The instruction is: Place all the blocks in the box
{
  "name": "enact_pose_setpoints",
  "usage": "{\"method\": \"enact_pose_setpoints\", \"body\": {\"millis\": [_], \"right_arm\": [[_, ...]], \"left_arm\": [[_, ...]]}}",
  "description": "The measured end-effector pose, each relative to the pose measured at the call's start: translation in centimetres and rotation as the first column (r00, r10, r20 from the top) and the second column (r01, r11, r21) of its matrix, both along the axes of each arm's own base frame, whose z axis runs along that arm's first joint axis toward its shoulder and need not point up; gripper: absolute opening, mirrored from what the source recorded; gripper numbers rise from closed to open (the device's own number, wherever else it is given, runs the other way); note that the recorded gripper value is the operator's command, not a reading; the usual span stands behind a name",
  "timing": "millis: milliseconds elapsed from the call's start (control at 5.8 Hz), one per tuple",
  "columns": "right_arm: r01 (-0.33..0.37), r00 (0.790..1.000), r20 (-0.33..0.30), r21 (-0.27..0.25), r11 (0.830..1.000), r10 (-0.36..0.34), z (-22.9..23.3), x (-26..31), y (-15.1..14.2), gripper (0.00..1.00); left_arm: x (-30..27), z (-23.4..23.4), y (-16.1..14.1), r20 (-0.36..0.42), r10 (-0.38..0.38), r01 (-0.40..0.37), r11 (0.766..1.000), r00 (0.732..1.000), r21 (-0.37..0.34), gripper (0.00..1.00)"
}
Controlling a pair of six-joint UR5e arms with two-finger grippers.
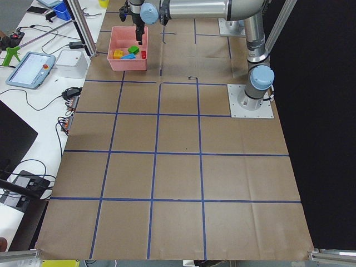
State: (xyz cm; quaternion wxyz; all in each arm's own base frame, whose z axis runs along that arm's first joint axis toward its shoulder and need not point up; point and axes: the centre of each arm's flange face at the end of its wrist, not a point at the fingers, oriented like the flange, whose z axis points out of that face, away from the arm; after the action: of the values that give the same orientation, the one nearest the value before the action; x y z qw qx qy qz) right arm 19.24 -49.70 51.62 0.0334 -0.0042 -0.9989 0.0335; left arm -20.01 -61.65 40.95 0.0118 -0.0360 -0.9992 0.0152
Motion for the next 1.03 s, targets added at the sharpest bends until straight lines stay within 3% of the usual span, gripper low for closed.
{"method": "enact_pose_setpoints", "body": {"millis": [517, 1034], "right_arm": [[0.000, 1.000, 0.000, -0.003, 1.000, 0.000, 0.0, 0.0, -0.1, 1.00], [-0.028, 1.000, -0.004, 0.011, 1.000, 0.028, -0.6, -0.2, -0.5, 1.00]], "left_arm": [[8.1, 5.6, 9.7, 0.001, -0.013, 0.013, 1.000, 1.000, -0.018, 1.00], [6.0, 7.9, 13.2, -0.004, 0.002, -0.002, 1.000, 1.000, -0.019, 1.00]]}}
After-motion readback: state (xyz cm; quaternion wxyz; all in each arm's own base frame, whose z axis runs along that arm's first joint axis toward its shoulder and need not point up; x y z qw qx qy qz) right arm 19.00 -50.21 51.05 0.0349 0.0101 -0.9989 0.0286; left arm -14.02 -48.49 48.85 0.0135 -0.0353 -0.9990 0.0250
